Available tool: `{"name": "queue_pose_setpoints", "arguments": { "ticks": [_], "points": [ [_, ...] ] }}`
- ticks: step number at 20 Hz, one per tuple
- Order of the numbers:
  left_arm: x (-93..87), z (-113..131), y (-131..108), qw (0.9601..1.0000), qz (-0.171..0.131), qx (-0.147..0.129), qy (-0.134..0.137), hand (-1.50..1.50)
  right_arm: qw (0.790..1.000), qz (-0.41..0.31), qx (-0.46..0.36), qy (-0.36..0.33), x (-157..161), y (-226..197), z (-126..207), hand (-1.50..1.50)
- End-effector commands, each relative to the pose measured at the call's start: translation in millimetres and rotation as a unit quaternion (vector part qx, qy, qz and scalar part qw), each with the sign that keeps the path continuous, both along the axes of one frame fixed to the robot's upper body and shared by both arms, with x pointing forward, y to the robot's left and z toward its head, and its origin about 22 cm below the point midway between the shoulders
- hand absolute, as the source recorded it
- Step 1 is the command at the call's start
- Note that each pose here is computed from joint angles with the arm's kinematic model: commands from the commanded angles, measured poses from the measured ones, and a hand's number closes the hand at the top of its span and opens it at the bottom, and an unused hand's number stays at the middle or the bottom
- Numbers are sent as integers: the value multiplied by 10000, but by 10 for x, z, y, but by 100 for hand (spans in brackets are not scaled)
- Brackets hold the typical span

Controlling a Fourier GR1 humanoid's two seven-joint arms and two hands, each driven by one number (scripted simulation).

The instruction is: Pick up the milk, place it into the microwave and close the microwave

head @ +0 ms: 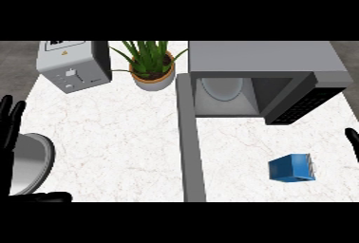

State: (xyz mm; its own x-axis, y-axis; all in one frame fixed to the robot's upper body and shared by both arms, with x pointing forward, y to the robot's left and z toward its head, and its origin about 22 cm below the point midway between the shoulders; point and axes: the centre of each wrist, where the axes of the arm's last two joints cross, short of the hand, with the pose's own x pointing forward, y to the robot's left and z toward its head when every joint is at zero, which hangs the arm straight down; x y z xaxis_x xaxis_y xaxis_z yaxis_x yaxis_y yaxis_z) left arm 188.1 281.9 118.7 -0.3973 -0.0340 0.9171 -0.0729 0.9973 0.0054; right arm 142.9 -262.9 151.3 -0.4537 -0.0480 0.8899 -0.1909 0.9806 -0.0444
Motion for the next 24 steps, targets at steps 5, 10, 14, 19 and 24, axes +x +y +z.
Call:
{"name": "queue_pose_setpoints", "arguments": {
  "ticks": [5,10,14,19,24],
  "points": [
    [-397,158,169,10000,10,-47,30,-150,9994,-297,-143,125,-364,-100,175,-150],
    [-577,100,141,9999,12,-123,115,-150,9974,-586,-218,364,-264,-322,-192,-150],
    [-734,124,316,9998,-34,-158,117,-150,9960,-677,-215,538,-147,-263,-366,-150],
    [-724,189,231,9999,28,-91,88,-150,9956,-596,-232,680,-195,-393,-614,-150],
    [-872,84,454,9998,-119,-123,61,-150,9917,-844,-174,950,25,-330,-909,-150]
  ]
}}
